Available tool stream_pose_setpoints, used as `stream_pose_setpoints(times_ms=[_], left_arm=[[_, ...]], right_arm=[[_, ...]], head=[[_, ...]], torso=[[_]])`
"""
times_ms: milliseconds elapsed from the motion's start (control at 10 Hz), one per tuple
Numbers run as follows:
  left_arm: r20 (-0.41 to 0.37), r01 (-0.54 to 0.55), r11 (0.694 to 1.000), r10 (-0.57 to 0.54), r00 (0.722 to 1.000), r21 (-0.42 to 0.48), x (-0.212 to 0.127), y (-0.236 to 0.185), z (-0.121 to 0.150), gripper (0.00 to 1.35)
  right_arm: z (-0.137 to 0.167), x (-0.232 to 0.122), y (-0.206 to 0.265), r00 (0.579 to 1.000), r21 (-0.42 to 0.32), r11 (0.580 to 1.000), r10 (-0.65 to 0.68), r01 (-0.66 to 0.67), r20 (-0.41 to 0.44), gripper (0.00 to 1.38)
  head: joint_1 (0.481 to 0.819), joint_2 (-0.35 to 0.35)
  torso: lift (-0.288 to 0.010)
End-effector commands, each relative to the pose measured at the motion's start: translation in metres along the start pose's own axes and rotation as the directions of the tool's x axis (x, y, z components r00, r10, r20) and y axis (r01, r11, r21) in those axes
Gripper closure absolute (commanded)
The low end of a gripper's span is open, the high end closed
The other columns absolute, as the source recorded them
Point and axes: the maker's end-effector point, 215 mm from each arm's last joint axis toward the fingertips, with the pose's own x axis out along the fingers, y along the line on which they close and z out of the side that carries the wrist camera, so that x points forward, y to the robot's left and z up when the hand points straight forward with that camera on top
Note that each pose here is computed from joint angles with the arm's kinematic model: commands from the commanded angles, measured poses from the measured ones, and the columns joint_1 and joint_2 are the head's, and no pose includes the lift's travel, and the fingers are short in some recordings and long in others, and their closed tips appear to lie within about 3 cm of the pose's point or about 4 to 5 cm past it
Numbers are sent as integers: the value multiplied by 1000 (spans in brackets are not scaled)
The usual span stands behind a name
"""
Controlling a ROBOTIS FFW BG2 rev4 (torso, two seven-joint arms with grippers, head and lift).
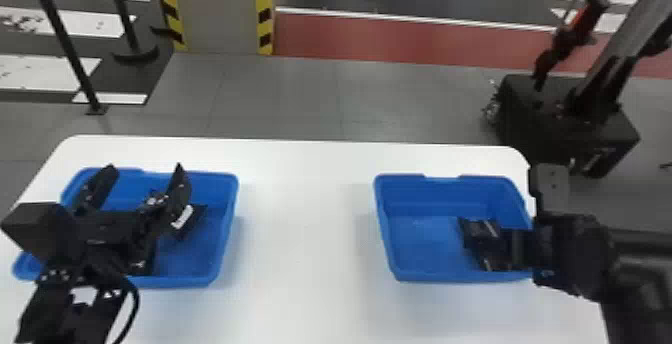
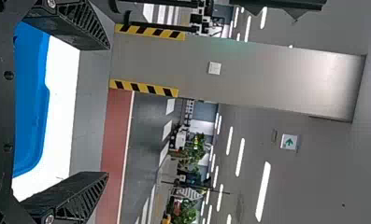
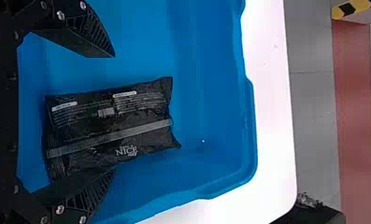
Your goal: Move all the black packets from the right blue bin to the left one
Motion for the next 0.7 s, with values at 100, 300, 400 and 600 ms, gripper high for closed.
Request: stream_pose_setpoints(times_ms=[100, 300, 400, 600], left_arm=[[-3, 1, 1000, -1, 1000, 0, 0, 0, 0, 65], [-3, 4, 1000, -4, 1000, 13, 1, -1, 2, 73], [-17, 6, 1000, -6, 1000, 23, 2, -2, 0, 75], [-22, 7, 1000, -7, 1000, 22, 3, -3, 0, 75]], right_arm=[[-8, 4, -9, 998, 7, 999, -34, 34, -56, 168], [-17, 2, -17, 993, 10, 998, -66, 67, -103, 168], [-21, 2, -20, 990, 9, 997, -75, 77, -122, 168], [-28, 3, -25, 985, 8, 995, -95, 97, -142, 180]], head=[[695, -127], [695, -137], [695, -141], [695, -148]], torso=[[-110], [-110], [-110], [-110]])
